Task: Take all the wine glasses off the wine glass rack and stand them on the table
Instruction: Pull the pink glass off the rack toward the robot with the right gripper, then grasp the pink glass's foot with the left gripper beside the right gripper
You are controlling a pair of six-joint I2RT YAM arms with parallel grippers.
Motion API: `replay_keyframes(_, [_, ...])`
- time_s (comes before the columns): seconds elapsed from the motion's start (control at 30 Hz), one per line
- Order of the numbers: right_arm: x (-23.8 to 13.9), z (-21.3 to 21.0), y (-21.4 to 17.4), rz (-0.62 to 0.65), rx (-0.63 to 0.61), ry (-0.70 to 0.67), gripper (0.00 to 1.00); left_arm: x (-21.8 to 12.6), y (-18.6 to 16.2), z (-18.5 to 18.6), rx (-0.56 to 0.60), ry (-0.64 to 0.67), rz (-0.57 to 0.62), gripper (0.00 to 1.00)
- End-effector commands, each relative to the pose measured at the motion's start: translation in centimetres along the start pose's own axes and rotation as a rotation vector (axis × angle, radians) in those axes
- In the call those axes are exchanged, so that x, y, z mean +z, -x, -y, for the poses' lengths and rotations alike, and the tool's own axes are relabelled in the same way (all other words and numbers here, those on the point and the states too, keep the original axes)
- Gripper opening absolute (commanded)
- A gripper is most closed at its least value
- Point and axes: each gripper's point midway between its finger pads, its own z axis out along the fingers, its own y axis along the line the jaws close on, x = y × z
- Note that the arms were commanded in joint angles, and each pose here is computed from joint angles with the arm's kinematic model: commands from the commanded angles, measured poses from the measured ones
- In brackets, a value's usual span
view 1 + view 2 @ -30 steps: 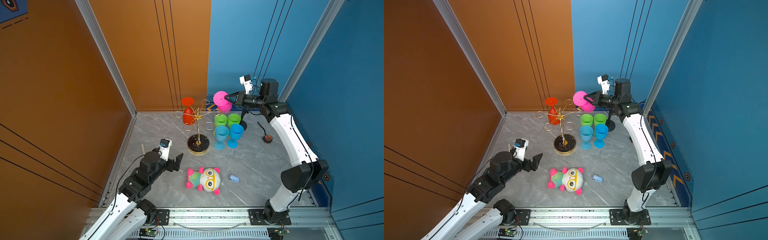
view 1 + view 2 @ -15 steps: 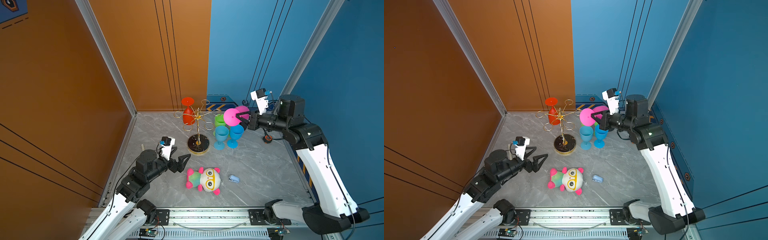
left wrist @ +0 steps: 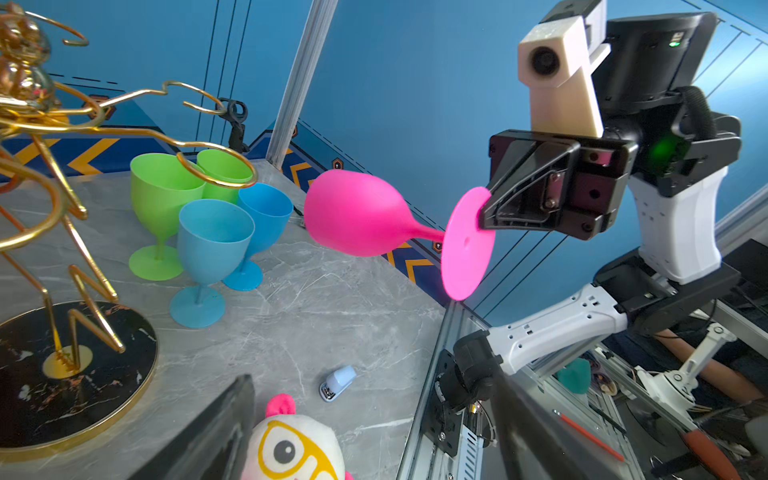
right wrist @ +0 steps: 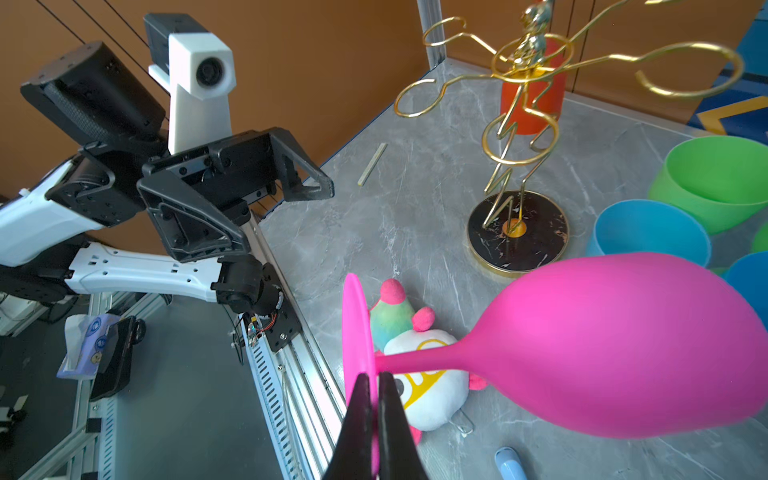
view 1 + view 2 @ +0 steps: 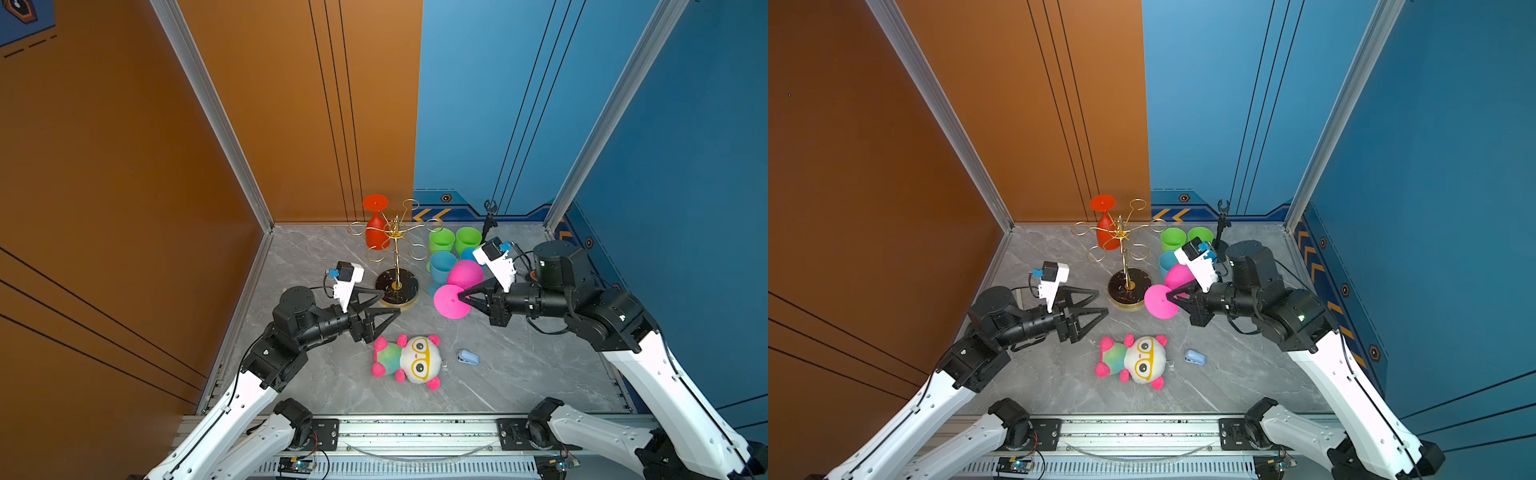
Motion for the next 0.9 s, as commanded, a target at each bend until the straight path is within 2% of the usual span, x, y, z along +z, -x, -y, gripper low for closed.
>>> replay_keyframes(0.0, [1.2, -1.8, -0.1, -0.013, -0.06, 0.078, 0.0, -0.4, 1.0, 2.4, 0.008, -0.111, 0.004, 0.88])
replay_keyframes(0.27, [4.2, -4.5, -0.5, -0.048, -0.082, 0.201, 0.0, -0.6, 0.2, 3.5, -0.009, -0.178, -0.036, 0.66])
replay_keyframes(0.4, [5.2, -5.3, -0.2, -0.039, -0.077, 0.246, 0.0, -0.6, -0.2, 3.6, -0.015, -0.193, -0.05, 0.61])
replay_keyframes(0.47, [5.4, -5.6, 0.1, -0.028, -0.078, 0.257, 0.0, -0.5, -0.5, 3.7, -0.021, -0.203, -0.062, 0.59])
replay_keyframes(0.57, [5.7, -5.7, 0.5, -0.016, -0.078, 0.265, 0.0, -0.4, -0.9, 3.8, -0.034, -0.226, -0.087, 0.49])
replay_keyframes(0.87, [6.4, -5.4, 0.8, -0.009, -0.074, 0.261, 0.0, -0.2, -1.3, 4.0, -0.055, -0.251, -0.115, 0.32])
